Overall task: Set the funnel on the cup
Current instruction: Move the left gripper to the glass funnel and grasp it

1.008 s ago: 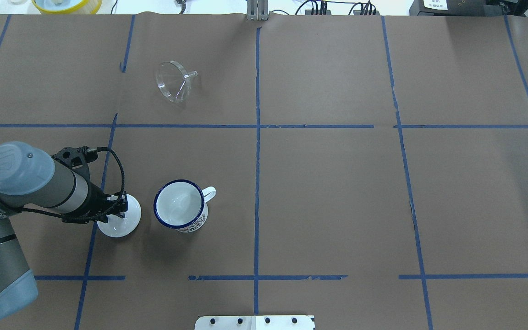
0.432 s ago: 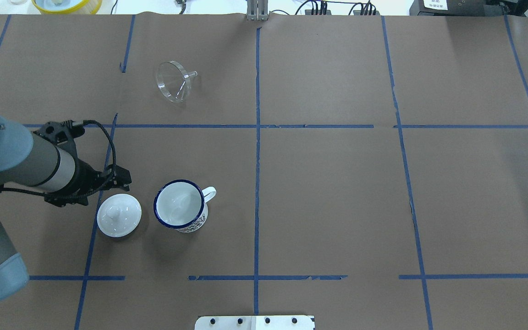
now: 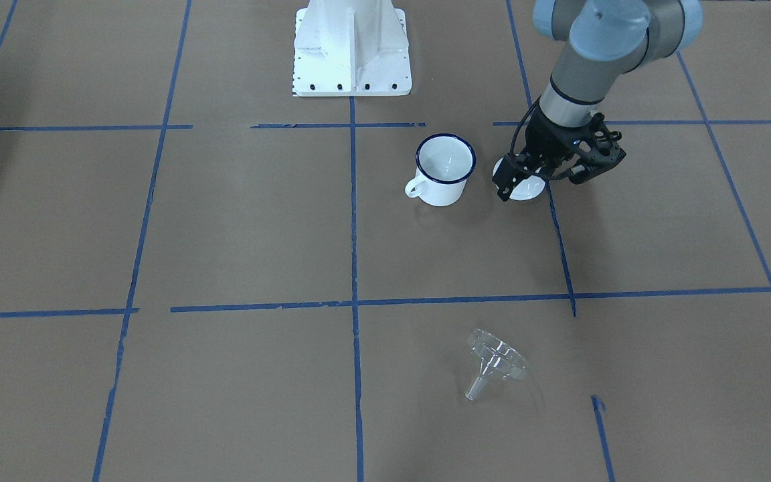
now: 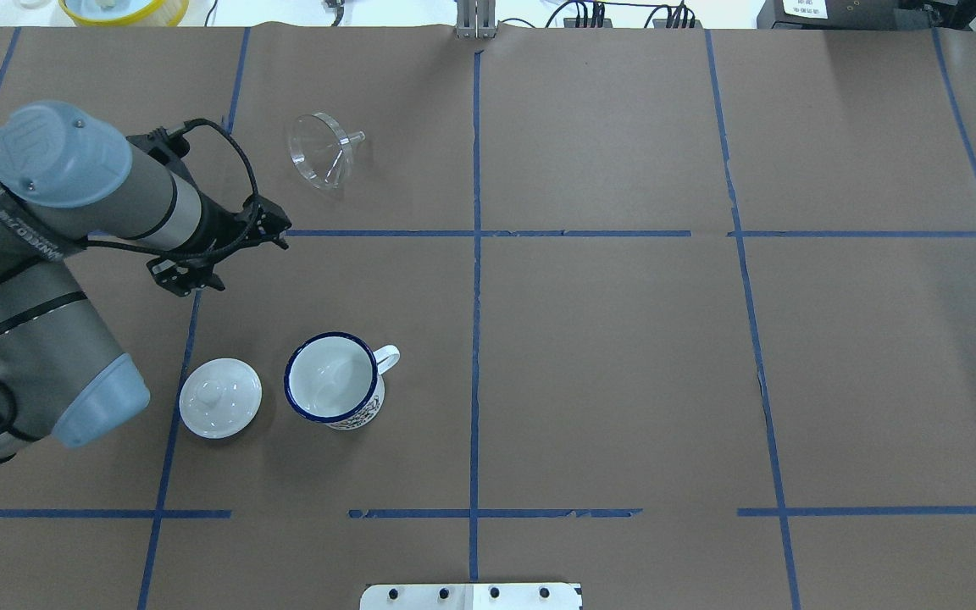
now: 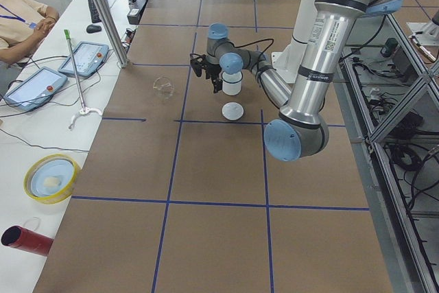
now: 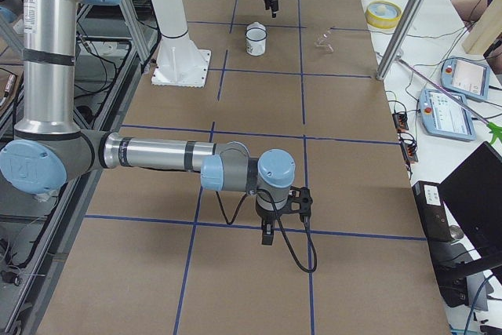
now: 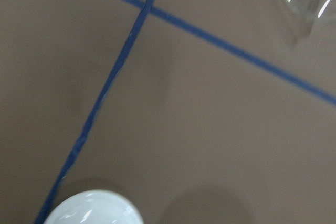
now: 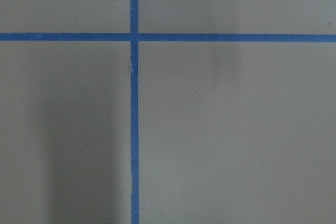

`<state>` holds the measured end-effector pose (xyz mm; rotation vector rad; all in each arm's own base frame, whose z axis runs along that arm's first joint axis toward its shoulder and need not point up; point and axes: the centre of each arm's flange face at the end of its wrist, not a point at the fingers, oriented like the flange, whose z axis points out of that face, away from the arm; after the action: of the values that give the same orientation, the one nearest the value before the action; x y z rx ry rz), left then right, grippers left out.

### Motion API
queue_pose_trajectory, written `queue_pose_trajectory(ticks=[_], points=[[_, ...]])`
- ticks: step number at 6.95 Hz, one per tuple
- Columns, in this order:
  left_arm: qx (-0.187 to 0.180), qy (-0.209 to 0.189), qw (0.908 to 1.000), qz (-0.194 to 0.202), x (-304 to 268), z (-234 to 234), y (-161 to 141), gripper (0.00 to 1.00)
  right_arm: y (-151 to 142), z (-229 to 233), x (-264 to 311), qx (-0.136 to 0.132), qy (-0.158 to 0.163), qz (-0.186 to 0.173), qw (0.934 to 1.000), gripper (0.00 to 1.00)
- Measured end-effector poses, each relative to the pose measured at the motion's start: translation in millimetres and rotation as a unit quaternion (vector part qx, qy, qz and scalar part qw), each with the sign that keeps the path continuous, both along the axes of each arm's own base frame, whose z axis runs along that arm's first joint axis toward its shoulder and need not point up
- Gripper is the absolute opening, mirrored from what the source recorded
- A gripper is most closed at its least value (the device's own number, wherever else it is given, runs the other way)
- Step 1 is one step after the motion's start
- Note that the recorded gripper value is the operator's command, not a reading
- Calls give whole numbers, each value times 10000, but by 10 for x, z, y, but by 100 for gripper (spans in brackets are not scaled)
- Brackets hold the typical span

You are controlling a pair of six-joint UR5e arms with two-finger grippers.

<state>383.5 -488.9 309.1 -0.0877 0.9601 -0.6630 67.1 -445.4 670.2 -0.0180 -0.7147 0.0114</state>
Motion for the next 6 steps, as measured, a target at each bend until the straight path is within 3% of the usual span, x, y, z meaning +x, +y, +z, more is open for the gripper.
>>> queue_pose_trajectory(ticks=[2, 4, 6], points=[[30, 930, 9891, -1139, -2, 75, -372, 100, 0, 0, 0, 0, 0, 0, 10000, 100], [44, 1852, 9594, -2127, -69, 300, -626, 100, 0, -1, 0, 1, 0, 0, 10000, 100], [-205, 2167, 9418, -2563, 5, 450, -784, 100, 0, 0, 0, 0, 0, 0, 10000, 100]])
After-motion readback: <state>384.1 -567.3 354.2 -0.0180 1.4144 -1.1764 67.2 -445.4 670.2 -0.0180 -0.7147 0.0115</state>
